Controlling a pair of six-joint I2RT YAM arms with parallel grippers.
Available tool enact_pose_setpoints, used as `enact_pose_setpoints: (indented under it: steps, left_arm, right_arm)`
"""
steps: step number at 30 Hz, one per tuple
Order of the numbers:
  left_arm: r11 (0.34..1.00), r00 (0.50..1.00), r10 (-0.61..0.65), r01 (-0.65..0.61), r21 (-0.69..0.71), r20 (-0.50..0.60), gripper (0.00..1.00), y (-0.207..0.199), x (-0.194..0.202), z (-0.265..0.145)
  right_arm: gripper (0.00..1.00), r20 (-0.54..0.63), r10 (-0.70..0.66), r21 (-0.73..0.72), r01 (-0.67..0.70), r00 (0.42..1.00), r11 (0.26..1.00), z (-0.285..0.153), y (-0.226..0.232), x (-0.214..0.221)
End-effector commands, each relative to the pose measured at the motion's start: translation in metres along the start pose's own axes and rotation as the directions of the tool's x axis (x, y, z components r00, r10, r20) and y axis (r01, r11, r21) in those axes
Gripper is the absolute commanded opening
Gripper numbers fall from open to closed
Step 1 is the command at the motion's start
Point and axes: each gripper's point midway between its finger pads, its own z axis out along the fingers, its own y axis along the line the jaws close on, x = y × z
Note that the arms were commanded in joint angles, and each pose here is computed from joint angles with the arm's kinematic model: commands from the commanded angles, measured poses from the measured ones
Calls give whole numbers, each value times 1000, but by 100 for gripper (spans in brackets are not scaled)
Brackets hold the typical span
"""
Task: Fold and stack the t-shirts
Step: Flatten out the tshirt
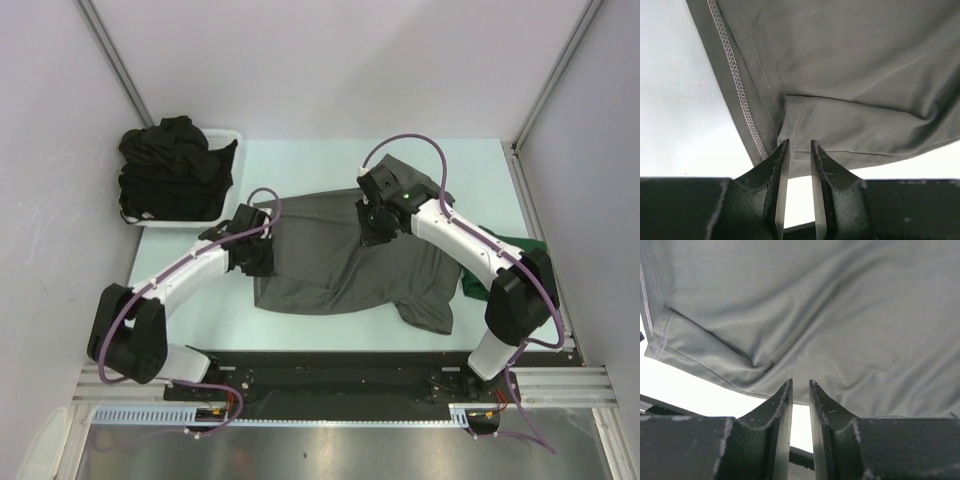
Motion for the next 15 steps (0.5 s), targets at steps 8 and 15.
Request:
enact_pose_setpoints:
  steps: [8,15]
  left_arm:
    - [995,998,26,-31,-92,-62,28,5,3,22]
    - [994,998,43,-48,-102,-51,29,3,-8,25]
  right_arm:
    - [24,42,-14,27,13,999,1000,-18,-6,-6]
    - [24,35,-15,35,14,999,999,-18,-12,-4]
